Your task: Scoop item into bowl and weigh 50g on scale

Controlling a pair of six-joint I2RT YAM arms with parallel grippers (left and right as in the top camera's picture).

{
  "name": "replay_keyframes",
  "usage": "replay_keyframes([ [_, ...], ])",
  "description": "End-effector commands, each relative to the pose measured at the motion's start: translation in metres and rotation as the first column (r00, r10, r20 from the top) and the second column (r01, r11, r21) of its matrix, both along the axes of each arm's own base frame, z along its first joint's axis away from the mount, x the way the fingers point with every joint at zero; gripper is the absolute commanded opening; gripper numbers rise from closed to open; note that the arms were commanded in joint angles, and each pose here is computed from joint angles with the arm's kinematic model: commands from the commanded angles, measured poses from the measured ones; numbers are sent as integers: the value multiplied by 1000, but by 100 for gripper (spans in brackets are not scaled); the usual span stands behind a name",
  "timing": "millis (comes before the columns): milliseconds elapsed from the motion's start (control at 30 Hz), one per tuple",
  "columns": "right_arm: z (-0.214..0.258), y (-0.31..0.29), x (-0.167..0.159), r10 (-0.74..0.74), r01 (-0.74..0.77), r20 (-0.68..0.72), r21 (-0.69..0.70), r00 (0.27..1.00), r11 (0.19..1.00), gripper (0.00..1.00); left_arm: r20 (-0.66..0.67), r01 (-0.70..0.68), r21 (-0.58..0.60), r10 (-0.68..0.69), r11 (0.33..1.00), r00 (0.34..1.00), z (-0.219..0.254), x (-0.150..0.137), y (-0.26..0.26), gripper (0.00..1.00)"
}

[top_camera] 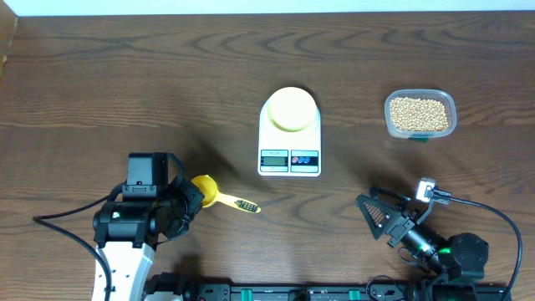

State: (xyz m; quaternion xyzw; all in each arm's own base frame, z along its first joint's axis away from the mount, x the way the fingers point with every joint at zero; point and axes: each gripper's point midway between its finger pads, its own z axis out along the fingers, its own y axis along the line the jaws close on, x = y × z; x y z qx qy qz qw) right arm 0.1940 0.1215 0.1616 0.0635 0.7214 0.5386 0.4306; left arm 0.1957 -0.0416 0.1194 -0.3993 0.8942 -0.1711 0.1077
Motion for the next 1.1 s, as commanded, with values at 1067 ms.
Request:
replay_keyframes([
  [1067, 20, 176, -15, 332, -296, -269, 166, 904, 941, 88, 31, 119, -116, -116, 986, 993, -1, 18, -48, 7],
])
